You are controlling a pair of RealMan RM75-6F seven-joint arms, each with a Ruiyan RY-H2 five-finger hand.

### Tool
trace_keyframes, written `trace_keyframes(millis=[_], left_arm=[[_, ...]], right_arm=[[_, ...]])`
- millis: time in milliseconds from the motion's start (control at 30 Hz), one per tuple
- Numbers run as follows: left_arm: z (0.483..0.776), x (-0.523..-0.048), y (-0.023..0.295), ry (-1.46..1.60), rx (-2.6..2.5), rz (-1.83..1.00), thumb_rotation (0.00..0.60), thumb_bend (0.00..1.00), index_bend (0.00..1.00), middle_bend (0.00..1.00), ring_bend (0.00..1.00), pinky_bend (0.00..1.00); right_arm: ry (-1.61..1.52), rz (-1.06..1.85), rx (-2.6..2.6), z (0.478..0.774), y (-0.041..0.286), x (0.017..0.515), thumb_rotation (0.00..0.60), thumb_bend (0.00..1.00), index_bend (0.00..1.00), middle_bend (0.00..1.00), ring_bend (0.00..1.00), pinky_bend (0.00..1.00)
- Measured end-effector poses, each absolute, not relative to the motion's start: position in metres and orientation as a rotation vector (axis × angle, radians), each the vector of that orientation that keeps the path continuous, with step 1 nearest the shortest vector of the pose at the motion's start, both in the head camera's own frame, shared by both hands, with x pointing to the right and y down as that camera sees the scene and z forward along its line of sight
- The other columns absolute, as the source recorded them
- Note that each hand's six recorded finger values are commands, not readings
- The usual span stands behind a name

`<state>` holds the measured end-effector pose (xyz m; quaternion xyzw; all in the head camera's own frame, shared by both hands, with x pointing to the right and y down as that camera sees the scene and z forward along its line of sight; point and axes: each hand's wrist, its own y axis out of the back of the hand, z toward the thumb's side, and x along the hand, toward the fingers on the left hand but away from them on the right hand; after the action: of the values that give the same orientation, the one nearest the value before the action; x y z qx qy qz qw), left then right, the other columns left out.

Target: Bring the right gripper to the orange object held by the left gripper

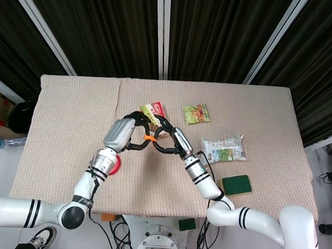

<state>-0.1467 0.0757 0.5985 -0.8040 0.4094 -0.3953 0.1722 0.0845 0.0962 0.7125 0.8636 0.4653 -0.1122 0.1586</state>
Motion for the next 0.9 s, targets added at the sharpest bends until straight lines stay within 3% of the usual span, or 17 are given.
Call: trace_keyframes(millis=[900], left_arm=[[0.587,-0.163,0.067,1.207,-2.259,-1.127,0.600,0.31,0.58,0.28,0.15,0.20]], right_arm=[[1.398,-0.350,2.442,0.718,0.099,0.114,0.600,0.36,0.62,0.05,0.00,0.00]])
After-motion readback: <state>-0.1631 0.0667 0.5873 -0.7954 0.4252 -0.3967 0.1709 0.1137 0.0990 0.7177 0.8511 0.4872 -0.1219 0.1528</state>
